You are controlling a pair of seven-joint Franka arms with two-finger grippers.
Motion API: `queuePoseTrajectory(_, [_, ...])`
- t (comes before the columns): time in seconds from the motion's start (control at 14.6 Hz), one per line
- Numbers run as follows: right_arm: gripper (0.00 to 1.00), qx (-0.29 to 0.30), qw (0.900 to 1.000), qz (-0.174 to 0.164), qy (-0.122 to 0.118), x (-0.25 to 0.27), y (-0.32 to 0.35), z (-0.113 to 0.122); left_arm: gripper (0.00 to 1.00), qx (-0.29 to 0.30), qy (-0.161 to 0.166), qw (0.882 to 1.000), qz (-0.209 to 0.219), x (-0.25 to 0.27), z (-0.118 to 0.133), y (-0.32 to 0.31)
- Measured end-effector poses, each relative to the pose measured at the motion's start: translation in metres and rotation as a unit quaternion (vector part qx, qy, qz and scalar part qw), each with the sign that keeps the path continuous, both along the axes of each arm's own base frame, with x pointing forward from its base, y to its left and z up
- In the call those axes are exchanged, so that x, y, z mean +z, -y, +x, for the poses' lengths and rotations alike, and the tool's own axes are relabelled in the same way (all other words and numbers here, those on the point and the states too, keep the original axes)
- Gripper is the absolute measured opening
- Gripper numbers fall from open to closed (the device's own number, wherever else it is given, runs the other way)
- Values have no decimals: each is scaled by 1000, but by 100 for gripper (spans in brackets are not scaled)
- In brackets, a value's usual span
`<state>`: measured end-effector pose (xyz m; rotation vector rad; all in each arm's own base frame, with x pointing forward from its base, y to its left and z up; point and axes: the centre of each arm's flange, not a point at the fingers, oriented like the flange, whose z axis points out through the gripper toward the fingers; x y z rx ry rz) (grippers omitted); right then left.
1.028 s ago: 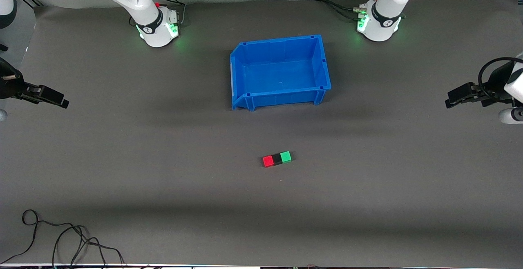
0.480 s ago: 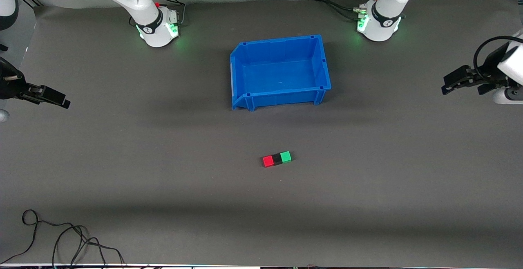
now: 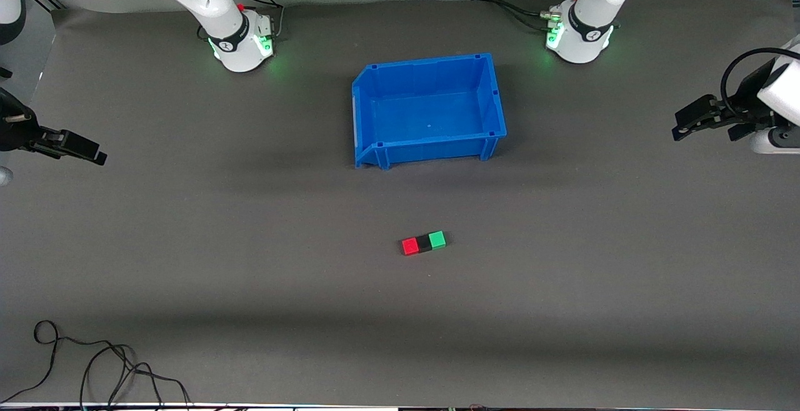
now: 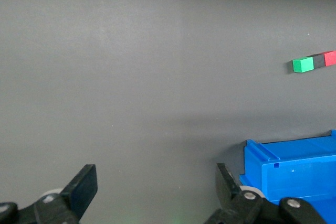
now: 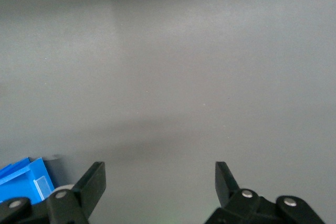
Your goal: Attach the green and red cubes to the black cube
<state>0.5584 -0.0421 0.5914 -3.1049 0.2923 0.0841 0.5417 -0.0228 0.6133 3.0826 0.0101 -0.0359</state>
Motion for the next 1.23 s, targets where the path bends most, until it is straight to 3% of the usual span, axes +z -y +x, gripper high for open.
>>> queuePoseTrajectory(0.34, [93,5,1000,-1,7,8,-6,-4,100,-6,-8,1000,25,-2,-1,-1])
queuePoseTrajectory(1.23, [94,13,1000,-2,15,9,-15,0,100,-9,-29,999,35,-10,-2,-1])
